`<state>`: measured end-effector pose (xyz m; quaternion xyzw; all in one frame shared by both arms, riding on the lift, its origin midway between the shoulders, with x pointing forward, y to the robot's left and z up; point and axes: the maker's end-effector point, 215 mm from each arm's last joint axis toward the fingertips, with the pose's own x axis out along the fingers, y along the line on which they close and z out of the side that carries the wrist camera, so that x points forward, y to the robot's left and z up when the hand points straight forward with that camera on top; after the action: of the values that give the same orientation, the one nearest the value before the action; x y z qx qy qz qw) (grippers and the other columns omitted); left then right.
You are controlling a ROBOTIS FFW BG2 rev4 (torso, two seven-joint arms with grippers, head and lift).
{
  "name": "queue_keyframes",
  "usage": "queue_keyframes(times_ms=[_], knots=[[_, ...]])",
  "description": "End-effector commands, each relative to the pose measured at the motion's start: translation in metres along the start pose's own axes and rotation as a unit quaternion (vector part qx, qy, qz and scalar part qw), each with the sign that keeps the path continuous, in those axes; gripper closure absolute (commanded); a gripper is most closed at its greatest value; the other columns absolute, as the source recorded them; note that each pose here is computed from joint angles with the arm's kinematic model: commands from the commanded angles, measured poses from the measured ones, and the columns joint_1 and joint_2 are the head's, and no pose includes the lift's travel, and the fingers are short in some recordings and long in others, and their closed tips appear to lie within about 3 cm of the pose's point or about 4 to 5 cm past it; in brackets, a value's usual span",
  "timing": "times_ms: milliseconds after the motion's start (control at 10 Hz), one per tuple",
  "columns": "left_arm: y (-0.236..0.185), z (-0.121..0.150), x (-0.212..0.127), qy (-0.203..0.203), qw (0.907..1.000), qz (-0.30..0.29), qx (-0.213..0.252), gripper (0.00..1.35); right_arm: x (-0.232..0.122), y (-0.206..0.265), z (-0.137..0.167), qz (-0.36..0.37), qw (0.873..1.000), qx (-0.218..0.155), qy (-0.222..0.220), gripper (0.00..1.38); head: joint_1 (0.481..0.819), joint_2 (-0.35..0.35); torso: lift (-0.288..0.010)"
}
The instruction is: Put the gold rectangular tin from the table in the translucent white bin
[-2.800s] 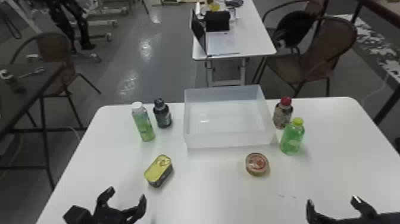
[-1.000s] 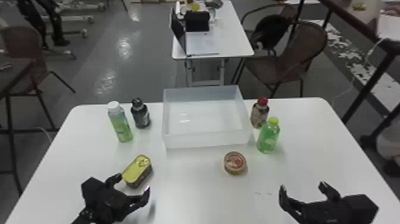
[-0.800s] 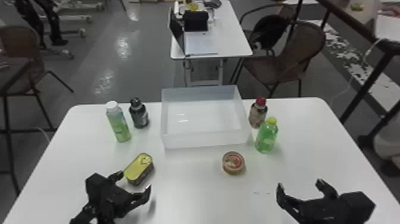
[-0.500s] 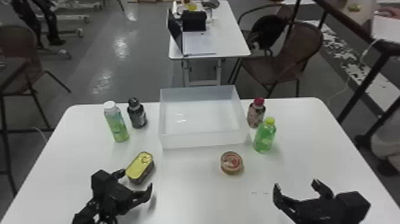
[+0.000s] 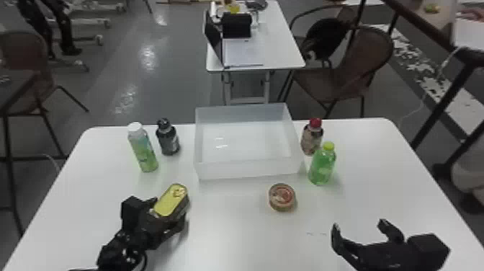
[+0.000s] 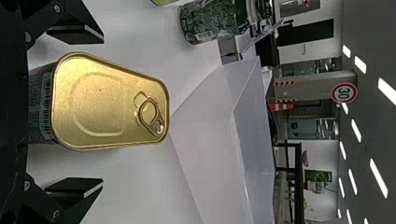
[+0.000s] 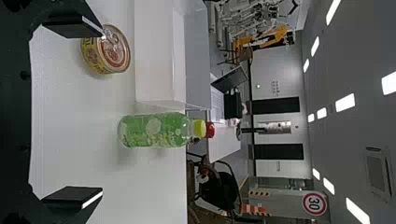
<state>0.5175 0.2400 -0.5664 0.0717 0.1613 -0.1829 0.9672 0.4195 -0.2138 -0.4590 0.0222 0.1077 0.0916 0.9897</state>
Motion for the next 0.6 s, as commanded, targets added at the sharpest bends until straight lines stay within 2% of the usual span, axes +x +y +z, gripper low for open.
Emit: queue_keyframes(times_ms=[0, 100, 300, 500], knots=[[0.006, -0.006, 0.000, 0.007, 1.0000, 0.001, 0.006, 0.74, 0.000, 0.000, -0.002, -0.001, 1.000, 0.003, 0.001, 0.10, 0.695, 0.030, -0.028], [0.008, -0.010, -0.002, 0.012, 0.9999, 0.005, 0.003, 0.81, -0.001, 0.001, -0.003, 0.000, 1.000, 0.007, 0.002, 0.10, 0.695, 0.033, -0.028], [0.002, -0.002, 0.001, 0.001, 1.0000, 0.003, 0.003, 0.82, -0.003, 0.001, -0.007, -0.001, 1.000, 0.010, 0.005, 0.10, 0.695, 0.044, -0.028], [-0.002, 0.027, 0.001, -0.034, 0.9994, 0.010, -0.007, 0.82, -0.004, 0.001, -0.007, -0.001, 1.000, 0.010, 0.006, 0.11, 0.695, 0.038, -0.028]])
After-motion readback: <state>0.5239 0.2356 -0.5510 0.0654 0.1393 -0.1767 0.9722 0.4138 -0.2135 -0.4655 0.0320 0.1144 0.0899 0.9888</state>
